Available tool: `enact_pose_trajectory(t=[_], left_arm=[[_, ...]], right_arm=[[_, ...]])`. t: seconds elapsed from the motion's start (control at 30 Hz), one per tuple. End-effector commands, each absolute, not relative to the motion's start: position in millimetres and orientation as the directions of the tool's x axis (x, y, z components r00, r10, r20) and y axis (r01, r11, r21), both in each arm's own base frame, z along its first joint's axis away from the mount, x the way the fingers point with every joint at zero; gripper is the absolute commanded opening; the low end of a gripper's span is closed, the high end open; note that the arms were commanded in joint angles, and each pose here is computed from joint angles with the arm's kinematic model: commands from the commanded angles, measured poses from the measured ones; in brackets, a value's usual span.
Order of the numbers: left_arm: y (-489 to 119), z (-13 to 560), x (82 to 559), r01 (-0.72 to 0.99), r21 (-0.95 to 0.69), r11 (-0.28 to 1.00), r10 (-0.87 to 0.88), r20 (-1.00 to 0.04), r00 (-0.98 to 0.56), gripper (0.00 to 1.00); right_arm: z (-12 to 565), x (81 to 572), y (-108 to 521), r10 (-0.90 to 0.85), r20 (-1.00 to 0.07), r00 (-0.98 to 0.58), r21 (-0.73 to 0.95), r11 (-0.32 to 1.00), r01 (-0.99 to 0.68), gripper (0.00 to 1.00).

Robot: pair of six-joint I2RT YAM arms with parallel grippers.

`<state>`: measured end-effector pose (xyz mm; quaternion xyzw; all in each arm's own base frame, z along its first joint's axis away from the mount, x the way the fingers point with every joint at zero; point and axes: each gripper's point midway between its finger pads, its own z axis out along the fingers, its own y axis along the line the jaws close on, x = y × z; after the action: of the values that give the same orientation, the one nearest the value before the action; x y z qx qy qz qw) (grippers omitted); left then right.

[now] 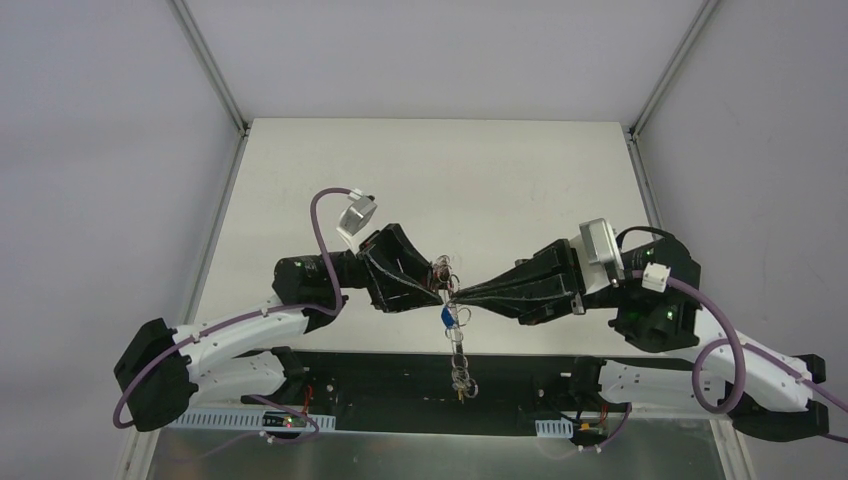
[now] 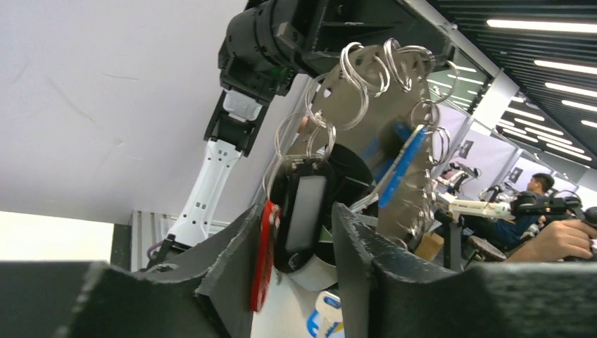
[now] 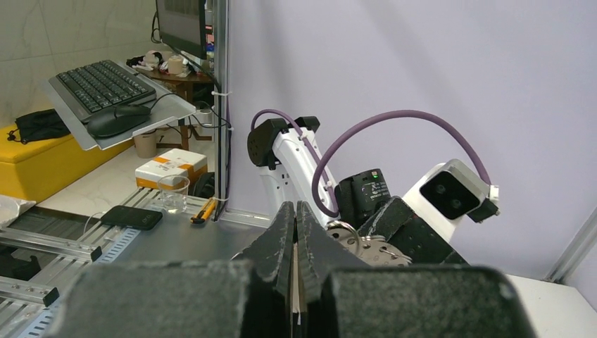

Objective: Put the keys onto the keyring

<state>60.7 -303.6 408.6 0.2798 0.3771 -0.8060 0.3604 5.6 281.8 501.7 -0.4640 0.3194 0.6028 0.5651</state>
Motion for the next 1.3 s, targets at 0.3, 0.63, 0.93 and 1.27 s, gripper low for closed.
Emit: enact_pose_trajectory(t=[0.3, 0.63, 0.93, 1.27], left_arm=[[-280, 431, 28, 0.808, -0.242, -0.537, -0.405, -0.767, -0.498, 0.17], [-272, 433, 21, 0.817, -0.209, -0.538, -0.411, -0.781, -0.470, 0.00], [-276, 429, 26, 0.835, -0.231, -0.499, -0.399, -0.795, -0.458, 0.00], [-281, 416, 48, 0.925, -0.250, -0.287, -0.381, -0.856, -0.350, 0.00]], right_arm=[[517, 20, 271, 0.478, -0.869, 0.130, -0.168, -0.037, -0.985, 0.00], [494, 45, 263, 0.443, -0.884, 0.151, -0.114, 0.108, -0.988, 0.00], [458, 63, 236, 0.370, -0.922, 0.113, -0.025, 0.235, -0.972, 0.10], [414, 98, 192, 0.353, -0.934, 0.050, 0.127, 0.462, -0.878, 0.41]])
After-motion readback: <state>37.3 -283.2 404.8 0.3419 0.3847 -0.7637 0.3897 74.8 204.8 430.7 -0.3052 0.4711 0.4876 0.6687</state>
